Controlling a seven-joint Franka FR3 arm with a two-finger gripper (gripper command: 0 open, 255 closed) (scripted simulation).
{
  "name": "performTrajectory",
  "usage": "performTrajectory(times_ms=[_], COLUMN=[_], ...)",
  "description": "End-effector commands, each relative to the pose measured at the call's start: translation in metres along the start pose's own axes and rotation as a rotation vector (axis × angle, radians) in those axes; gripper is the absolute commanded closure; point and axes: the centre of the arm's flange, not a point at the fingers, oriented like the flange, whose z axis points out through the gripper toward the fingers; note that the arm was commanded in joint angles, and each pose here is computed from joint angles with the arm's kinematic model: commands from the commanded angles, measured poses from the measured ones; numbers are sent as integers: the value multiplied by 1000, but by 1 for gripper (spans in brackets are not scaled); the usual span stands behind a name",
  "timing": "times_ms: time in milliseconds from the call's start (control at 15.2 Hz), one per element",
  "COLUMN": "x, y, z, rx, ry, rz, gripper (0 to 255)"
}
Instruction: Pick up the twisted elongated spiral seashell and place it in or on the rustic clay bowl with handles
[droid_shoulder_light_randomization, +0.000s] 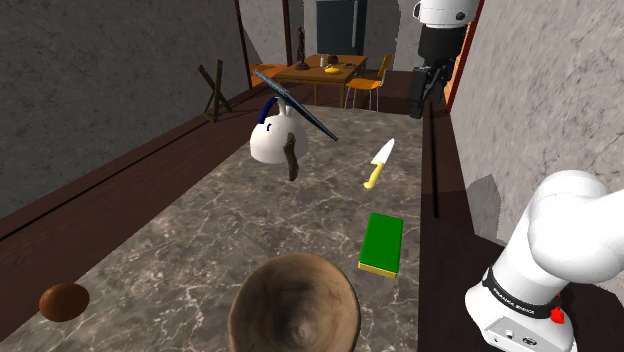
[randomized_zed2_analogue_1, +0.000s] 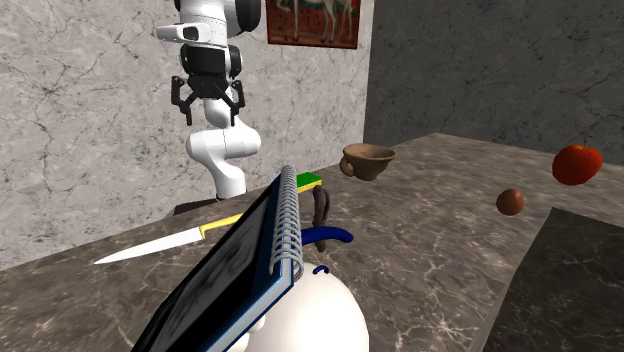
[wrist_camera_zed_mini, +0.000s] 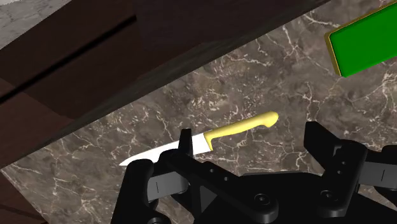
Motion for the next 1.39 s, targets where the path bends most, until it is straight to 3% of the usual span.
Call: performTrajectory(times_ms=[0, 1320], x=[0, 197], y=[0, -183], z=[0, 37], rx=[0, -105], ry=[0, 29], rz=[0, -47], gripper=[0, 0])
